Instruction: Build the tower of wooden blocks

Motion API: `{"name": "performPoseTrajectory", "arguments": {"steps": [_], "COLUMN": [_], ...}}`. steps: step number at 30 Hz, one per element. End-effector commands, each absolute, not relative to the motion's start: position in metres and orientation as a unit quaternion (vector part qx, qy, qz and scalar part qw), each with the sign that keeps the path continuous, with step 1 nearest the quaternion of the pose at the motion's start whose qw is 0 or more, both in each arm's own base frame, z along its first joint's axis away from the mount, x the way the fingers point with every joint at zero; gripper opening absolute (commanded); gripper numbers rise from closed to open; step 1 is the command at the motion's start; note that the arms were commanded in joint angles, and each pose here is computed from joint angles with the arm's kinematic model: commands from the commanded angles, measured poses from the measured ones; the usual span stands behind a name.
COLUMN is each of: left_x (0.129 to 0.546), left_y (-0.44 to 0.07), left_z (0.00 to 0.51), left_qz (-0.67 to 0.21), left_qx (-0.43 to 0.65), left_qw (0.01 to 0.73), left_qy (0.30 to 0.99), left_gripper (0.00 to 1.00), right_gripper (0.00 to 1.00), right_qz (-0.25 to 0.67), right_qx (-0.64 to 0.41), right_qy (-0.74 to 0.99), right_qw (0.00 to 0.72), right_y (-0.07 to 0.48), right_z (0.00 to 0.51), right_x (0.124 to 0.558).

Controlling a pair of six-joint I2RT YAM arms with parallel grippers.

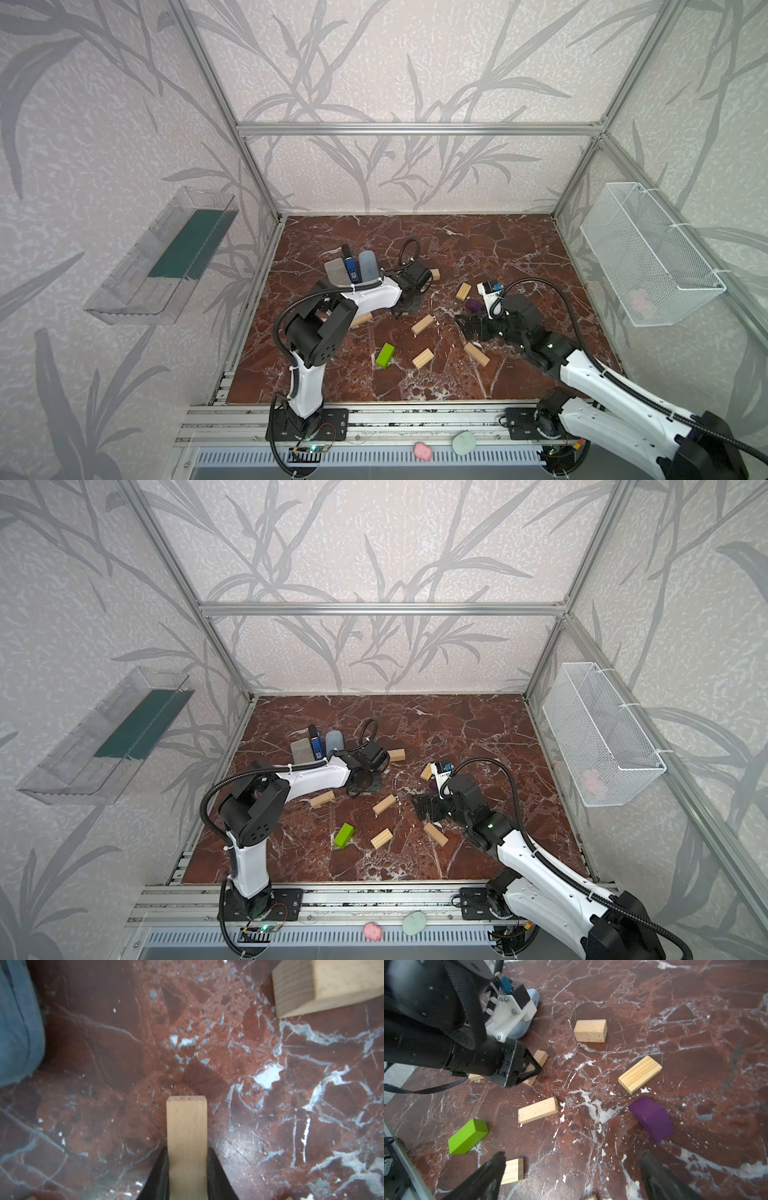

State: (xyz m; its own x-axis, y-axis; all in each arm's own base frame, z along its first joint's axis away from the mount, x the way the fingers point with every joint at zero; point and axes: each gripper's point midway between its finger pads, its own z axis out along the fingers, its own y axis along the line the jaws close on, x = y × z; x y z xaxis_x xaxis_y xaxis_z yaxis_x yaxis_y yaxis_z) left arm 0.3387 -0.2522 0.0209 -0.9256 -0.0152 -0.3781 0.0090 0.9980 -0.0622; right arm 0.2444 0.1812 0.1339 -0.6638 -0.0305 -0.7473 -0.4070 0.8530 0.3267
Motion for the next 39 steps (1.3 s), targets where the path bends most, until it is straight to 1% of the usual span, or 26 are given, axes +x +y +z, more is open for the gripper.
{"name": "performPoseTrajectory", "arguments": {"steps": [1, 6, 12, 19, 27, 33, 35, 36, 39], "left_x": [0.319, 0.308, 0.305, 0.304, 0.305, 0.306, 0.306, 0.307, 0.308], "left_y": [-0.241, -0.238, -0.236, -0.237, -0.246, -0.249, -0.249, -0.249, -0.248], "left_z": [0.017, 0.016, 0.018, 0.019, 0.018, 0.019, 0.020, 0.022, 0.030], "left_qz": [-0.010, -0.003, -0.002, -0.002, -0.023, -0.021, -0.020, -0.020, -0.022], "left_qx": [-0.023, -0.024, -0.024, -0.003, 0.004, 0.013, 0.014, 0.015, 0.015], "left_qw": [0.175, 0.176, 0.188, 0.190, 0.189, 0.189, 0.189, 0.191, 0.198], "left_qy": [0.984, 0.984, 0.982, 0.982, 0.982, 0.982, 0.982, 0.981, 0.980], "left_gripper": [0.24, 0.24, 0.26, 0.27, 0.28, 0.28, 0.32, 0.37, 0.41], "right_gripper": [0.99, 0.99, 0.99, 0.99, 0.99, 0.99, 0.99, 0.99, 0.99], "right_qz": [0.235, 0.256, 0.279, 0.292, 0.279, 0.268, 0.266, 0.264, 0.253], "right_qx": [-0.095, -0.087, -0.067, -0.066, -0.069, -0.067, -0.066, -0.065, -0.066], "right_qy": [0.902, 0.910, 0.912, 0.909, 0.913, 0.917, 0.919, 0.919, 0.922], "right_qw": [0.349, 0.314, 0.294, 0.291, 0.290, 0.287, 0.285, 0.284, 0.285], "right_y": [0.175, 0.179, 0.182, 0.187, 0.188, 0.187, 0.187, 0.187, 0.186], "right_z": [0.129, 0.120, 0.119, 0.124, 0.130, 0.131, 0.132, 0.132, 0.133], "right_x": [0.234, 0.223, 0.216, 0.213, 0.215, 0.216, 0.216, 0.216, 0.216]}}
